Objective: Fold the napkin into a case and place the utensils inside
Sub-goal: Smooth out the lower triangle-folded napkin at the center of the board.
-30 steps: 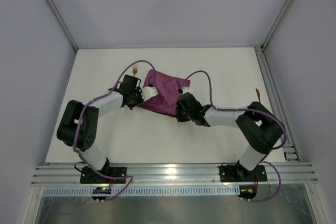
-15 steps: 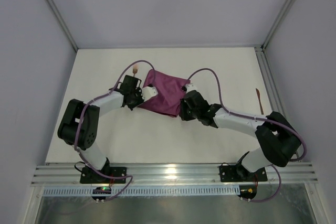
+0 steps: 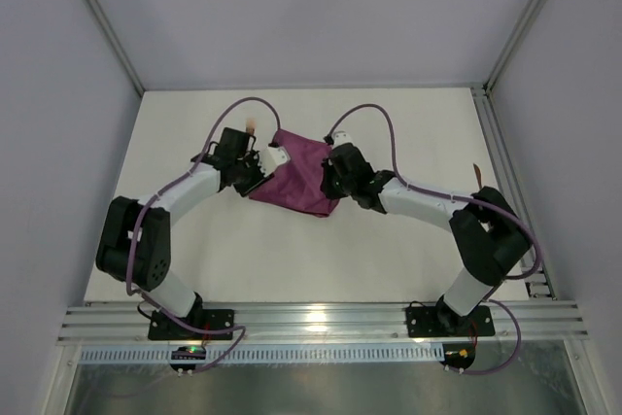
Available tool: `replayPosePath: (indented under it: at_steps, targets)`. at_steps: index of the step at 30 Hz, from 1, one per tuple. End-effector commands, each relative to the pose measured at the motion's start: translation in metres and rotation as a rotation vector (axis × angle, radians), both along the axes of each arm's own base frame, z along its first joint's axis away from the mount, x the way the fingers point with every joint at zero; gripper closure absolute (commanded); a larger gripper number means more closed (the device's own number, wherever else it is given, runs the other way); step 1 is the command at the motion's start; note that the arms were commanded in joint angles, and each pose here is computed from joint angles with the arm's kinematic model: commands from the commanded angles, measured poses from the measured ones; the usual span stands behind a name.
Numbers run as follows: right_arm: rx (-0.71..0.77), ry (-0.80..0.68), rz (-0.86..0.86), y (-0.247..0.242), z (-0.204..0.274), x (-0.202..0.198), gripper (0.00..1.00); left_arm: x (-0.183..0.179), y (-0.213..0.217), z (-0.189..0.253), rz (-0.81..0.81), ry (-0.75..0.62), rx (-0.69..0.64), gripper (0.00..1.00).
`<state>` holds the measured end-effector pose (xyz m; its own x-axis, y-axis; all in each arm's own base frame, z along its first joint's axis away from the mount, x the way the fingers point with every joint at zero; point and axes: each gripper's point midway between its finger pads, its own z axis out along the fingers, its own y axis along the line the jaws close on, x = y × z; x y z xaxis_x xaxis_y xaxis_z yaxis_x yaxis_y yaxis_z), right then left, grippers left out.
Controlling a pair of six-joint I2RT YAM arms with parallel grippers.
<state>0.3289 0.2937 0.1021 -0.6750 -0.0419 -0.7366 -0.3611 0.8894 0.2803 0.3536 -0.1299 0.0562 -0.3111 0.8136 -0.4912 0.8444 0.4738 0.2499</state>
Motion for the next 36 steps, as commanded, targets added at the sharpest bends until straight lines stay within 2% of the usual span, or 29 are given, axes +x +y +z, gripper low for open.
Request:
replayPosePath:
  at_steps: [1, 4, 15, 20, 23, 27, 31, 34, 36]
  targets:
    - [0.025, 0.031, -0.005, 0.012, -0.013, 0.009, 0.97, 0.003, -0.015, 0.046, 0.023, -0.016, -0.144, 0.64]
    - [0.01, 0.066, -0.035, 0.008, -0.031, 0.008, 0.97, 0.009, -0.012, 0.042, 0.073, 0.001, -0.144, 0.63]
    - [-0.019, 0.173, -0.098, -0.016, -0.089, -0.013, 0.97, 0.023, 0.01, -0.046, 0.246, 0.092, -0.009, 0.67]
    - [-0.043, 0.179, -0.14, -0.037, -0.096, -0.016, 0.97, 0.014, 0.012, -0.052, 0.237, 0.111, -0.008, 0.68]
    - [-0.063, 0.166, -0.152, -0.05, -0.091, -0.016, 0.97, 0.009, 0.01, -0.047, 0.224, 0.116, -0.023, 0.68]
    - [-0.095, 0.102, -0.115, -0.049, -0.059, -0.008, 0.97, 0.006, 0.005, -0.038, 0.215, 0.12, -0.055, 0.68]
    - [-0.054, -0.021, -0.051, -0.022, -0.006, 0.003, 0.97, 0.007, 0.003, -0.032, 0.225, 0.109, -0.073, 0.67]
    - [0.001, -0.034, 0.003, 0.0, 0.005, 0.001, 0.97, 0.007, 0.001, -0.031, 0.229, 0.115, -0.083, 0.67]
    - [0.016, -0.011, 0.017, 0.009, -0.004, -0.003, 0.97, 0.006, 0.001, -0.031, 0.237, 0.119, -0.086, 0.67]
